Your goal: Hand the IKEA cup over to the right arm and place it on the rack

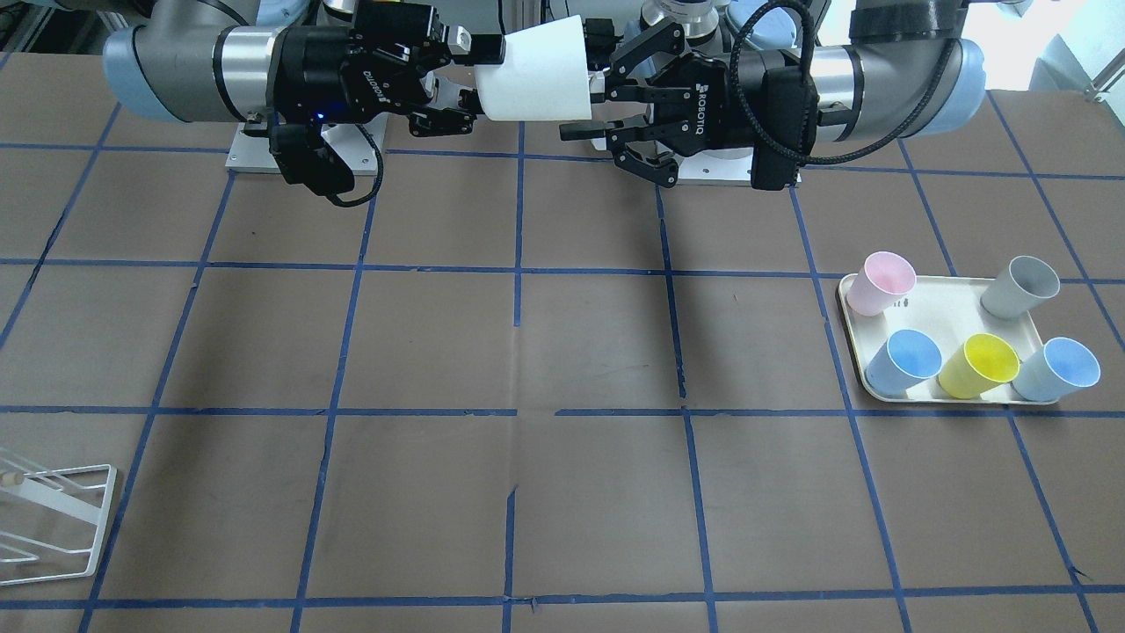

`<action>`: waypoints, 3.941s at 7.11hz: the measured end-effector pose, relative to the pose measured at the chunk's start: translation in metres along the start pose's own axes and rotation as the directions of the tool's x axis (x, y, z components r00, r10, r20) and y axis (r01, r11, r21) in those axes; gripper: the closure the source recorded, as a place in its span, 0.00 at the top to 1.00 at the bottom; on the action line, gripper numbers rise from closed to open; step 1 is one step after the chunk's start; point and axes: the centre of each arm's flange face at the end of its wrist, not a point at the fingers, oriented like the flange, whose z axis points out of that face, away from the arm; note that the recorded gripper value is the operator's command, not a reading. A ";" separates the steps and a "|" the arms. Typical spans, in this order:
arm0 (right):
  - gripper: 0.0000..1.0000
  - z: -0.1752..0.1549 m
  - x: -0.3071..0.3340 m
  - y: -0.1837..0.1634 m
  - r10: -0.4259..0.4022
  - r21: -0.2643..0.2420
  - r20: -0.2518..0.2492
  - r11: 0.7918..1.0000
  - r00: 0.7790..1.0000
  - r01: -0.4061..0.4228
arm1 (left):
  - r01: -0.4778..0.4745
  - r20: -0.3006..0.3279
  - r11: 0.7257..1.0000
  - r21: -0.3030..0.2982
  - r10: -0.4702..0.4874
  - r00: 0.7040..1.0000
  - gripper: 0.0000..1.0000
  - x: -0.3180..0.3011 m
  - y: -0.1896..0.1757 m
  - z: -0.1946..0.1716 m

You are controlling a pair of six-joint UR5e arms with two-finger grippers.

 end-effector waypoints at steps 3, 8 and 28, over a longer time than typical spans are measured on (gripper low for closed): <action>0.29 -0.019 -0.007 -0.012 -0.005 0.044 0.006 0.999 1.000 0.004 | 0.014 0.013 1.000 0.004 -0.014 1.000 1.00 0.003 -0.005 -0.009; 0.17 -0.079 -0.037 -0.035 -0.004 0.179 -0.333 0.982 0.943 0.067 | 0.149 0.254 0.969 -0.197 -0.096 0.962 1.00 0.005 -0.021 -0.025; 0.14 -0.348 -0.048 -0.179 -0.187 -0.295 -0.944 0.844 -0.271 0.448 | 0.344 0.981 0.925 -0.162 0.116 0.153 1.00 0.043 -0.041 -0.031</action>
